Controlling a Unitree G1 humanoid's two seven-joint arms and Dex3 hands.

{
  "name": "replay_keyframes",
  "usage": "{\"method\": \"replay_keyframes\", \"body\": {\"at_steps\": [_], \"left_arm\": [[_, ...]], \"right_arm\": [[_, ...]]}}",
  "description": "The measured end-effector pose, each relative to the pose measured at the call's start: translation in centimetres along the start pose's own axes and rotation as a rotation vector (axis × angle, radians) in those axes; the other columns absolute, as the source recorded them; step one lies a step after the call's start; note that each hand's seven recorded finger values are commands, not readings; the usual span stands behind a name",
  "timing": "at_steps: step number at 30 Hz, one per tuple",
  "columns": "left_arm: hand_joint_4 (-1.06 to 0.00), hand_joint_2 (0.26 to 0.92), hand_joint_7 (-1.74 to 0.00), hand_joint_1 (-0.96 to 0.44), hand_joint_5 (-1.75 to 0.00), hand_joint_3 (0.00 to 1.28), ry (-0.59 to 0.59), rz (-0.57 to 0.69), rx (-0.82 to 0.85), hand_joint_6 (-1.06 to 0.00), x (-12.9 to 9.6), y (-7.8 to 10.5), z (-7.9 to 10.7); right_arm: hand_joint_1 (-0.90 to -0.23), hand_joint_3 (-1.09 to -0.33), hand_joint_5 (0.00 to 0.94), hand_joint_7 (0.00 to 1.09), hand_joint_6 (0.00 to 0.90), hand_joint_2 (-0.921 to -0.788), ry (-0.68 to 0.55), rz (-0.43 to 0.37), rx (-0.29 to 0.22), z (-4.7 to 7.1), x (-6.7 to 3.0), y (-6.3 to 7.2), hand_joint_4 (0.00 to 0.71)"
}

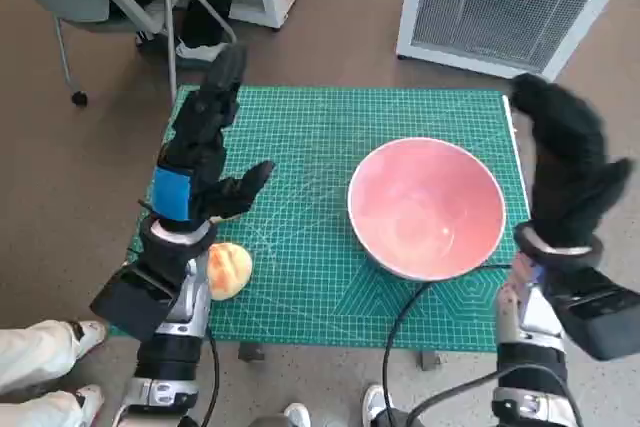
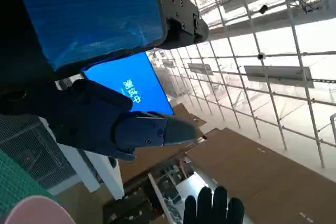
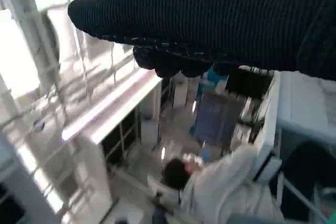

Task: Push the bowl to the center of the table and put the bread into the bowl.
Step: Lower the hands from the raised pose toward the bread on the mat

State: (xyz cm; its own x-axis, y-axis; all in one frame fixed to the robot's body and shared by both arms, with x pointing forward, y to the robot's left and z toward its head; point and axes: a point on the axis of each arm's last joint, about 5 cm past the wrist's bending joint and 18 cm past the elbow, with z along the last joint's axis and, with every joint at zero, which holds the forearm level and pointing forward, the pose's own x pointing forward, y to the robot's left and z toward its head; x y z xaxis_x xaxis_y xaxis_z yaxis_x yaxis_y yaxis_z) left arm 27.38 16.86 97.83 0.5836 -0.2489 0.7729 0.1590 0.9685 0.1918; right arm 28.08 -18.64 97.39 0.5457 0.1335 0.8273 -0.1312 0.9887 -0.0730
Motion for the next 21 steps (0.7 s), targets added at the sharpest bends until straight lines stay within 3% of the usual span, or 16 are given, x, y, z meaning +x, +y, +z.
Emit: {"method": "replay_keyframes", "body": {"at_steps": [9,21], "left_arm": [[-0.03,0.921,-0.01,-0.64,0.0,0.34,-0.004,-0.01,-0.003,-0.16,0.08,-0.12,-0.05],[-0.09,0.921,-0.03,-0.62,-0.02,0.31,-0.012,-0.006,-0.027,-0.23,0.11,-0.01,0.1]], "right_arm": [[-0.535,-0.859,0.461,0.57,-0.001,-0.921,0.0,0.101,0.027,-0.27,0.2,0.75,0.0],[-0.53,-0.868,0.477,0.56,-0.001,-0.921,0.001,0.108,0.044,-0.35,0.31,0.7,-0.001]]}}
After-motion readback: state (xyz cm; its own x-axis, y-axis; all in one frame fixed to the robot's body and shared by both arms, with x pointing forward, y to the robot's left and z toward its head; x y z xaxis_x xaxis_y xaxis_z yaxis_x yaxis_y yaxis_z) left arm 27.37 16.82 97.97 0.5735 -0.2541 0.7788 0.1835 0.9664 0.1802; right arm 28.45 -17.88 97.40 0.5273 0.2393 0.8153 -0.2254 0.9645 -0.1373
